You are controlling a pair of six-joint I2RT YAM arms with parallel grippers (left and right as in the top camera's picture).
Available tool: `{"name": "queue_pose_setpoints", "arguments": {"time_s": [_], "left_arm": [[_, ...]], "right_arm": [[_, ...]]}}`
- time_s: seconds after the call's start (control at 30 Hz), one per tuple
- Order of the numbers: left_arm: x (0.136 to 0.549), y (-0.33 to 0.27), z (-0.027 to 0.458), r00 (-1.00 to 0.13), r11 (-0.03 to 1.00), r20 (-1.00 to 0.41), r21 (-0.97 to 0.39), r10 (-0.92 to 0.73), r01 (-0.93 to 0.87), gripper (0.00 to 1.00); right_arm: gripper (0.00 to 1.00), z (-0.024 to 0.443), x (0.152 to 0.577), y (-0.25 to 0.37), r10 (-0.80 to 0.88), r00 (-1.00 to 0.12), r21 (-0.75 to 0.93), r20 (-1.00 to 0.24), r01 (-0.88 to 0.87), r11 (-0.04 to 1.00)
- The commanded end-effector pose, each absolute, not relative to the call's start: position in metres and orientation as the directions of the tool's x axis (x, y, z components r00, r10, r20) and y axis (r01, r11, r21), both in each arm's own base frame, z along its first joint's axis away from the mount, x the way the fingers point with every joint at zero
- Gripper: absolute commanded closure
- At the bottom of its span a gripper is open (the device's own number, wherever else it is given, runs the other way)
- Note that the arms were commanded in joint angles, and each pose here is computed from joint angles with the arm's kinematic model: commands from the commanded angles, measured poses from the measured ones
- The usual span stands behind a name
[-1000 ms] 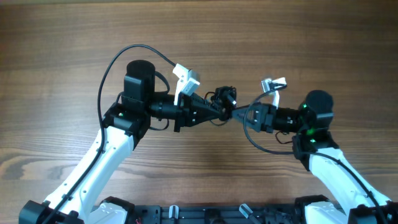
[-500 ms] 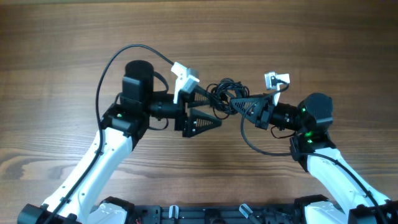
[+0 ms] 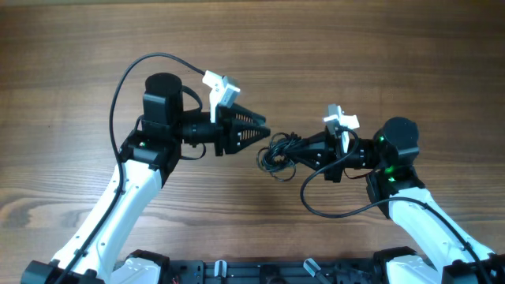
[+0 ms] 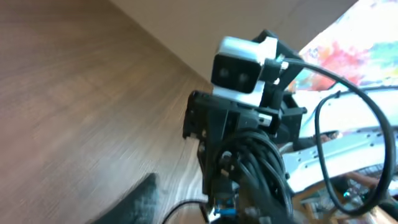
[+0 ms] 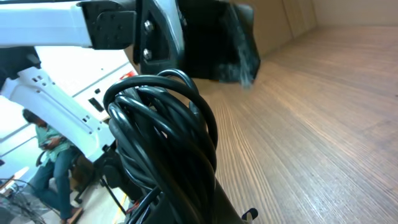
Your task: Untangle cables
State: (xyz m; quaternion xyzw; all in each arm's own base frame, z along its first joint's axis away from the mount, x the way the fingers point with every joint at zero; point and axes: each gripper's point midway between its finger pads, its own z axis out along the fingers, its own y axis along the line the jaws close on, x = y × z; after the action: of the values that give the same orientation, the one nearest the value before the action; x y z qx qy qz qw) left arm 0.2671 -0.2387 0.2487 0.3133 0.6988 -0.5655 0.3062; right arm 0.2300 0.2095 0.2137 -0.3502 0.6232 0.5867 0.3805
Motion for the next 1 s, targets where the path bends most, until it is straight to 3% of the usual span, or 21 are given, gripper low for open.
{"name": "queue_pose_setpoints", "arguments": {"time_s": [0.0,0.2,0.23,0.27,0.33,0.4,0.53,0.67,0.77,0.8,0.9,0.97], "left_arm": [[0.258,-0.238,0.236,-0.606,0.168,-0.782,-0.585,0.142,0.794,0.55],[0.251,-0.236,0.225,-0.649,0.178,-0.743,-0.625,0.164,0.760,0.52],[0.251,-0.235,0.225,-0.648,0.179,-0.744,-0.624,0.164,0.761,0.47],[0.254,-0.234,0.226,-0.642,0.189,-0.751,-0.615,0.157,0.766,0.33],[0.274,-0.223,0.223,-0.624,0.274,-0.771,-0.578,0.127,0.769,0.30],[0.289,-0.212,0.216,-0.656,0.368,-0.749,-0.586,0.094,0.722,0.00],[0.289,-0.214,0.215,-0.727,0.381,-0.684,-0.657,0.060,0.650,0.00],[0.299,-0.245,0.210,-0.773,0.501,-0.635,-0.673,-0.015,0.543,0.00],[0.303,-0.261,0.200,-0.754,0.617,-0.655,-0.611,-0.044,0.495,0.09],[0.306,-0.264,0.197,-0.760,0.655,-0.646,-0.608,-0.079,0.449,0.16],[0.308,-0.268,0.190,-0.755,0.711,-0.646,-0.583,-0.112,0.394,0.48],[0.320,-0.258,0.181,-0.764,0.753,-0.609,-0.601,-0.213,0.269,0.61]], "right_arm": [[0.96,0.215,0.225,0.211,-0.003,-0.483,0.483,-0.876,-0.875,0.031],[0.95,0.213,0.240,0.210,0.034,-0.490,0.491,-0.871,-0.864,0.115],[0.96,0.210,0.253,0.208,0.069,-0.537,0.540,-0.841,-0.822,0.180],[0.96,0.204,0.265,0.204,0.113,-0.591,0.598,-0.799,-0.762,0.248],[0.95,0.183,0.294,0.192,0.285,-0.764,0.804,-0.578,-0.474,0.360],[0.96,0.176,0.299,0.188,0.386,-0.847,0.916,-0.365,-0.251,0.313],[0.96,0.174,0.304,0.185,0.481,-0.864,0.973,-0.147,-0.040,0.226],[0.96,0.171,0.293,0.201,0.430,-0.893,0.973,-0.132,-0.035,0.227],[0.96,0.171,0.291,0.203,0.425,-0.897,0.975,-0.118,-0.024,0.220],[0.96,0.171,0.291,0.203,0.428,-0.897,0.977,-0.107,-0.014,0.215],[0.96,0.171,0.291,0.203,0.434,-0.898,0.980,-0.076,0.015,0.201],[0.96,0.172,0.289,0.204,0.425,-0.903,0.981,-0.067,0.019,0.195]]}}
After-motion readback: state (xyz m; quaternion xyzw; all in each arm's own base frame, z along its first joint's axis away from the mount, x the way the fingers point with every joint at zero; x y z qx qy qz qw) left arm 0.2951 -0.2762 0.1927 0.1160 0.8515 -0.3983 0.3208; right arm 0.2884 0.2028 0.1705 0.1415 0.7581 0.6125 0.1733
